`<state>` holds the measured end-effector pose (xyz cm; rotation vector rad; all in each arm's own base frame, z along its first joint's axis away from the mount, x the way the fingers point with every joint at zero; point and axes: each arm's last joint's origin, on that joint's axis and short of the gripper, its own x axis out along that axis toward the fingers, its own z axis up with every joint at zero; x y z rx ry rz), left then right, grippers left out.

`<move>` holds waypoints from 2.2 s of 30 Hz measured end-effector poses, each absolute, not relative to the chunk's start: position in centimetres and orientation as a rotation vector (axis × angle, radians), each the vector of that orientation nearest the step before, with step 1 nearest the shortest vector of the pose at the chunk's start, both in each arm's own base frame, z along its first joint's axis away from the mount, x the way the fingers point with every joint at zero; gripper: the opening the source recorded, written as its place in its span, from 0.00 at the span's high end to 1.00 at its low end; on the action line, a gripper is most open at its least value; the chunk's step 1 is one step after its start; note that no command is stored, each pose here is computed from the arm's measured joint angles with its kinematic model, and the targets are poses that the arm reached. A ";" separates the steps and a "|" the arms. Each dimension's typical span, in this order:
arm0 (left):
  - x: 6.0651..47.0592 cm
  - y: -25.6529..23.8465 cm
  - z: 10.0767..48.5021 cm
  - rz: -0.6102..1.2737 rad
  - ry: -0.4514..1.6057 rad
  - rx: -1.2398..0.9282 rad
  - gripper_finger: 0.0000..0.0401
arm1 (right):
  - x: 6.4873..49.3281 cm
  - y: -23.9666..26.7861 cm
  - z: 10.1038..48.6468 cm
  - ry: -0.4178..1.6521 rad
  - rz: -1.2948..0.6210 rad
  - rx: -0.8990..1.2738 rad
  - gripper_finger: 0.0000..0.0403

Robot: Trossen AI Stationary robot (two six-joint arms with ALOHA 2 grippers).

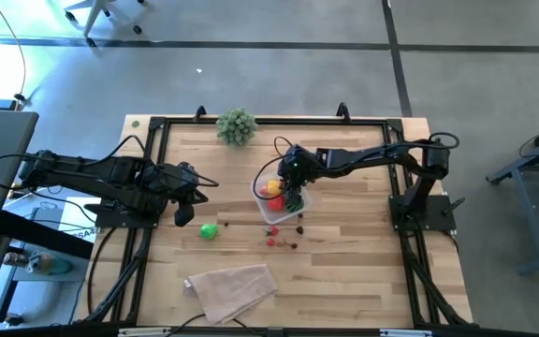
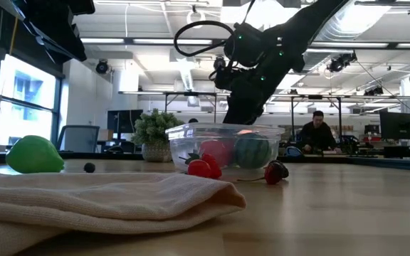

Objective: Pick and placing Produce into tupperware
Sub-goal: Put the red cherry into the transparent bin, then adjust the transparent bin

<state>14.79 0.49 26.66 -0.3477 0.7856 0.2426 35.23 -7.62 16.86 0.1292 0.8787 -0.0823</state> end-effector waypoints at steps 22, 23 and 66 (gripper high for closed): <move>14.8 0.5 26.7 0.242 0.785 -0.348 1.00 | 34.1 -7.4 20.8 0.777 -0.101 0.113 0.69; 14.8 0.5 26.7 0.242 0.785 -0.348 1.00 | 34.0 -7.4 20.8 0.782 -0.102 0.114 0.69; 14.8 0.5 26.7 0.243 0.786 -0.348 1.00 | 31.1 -5.8 23.5 0.712 -0.152 0.069 0.92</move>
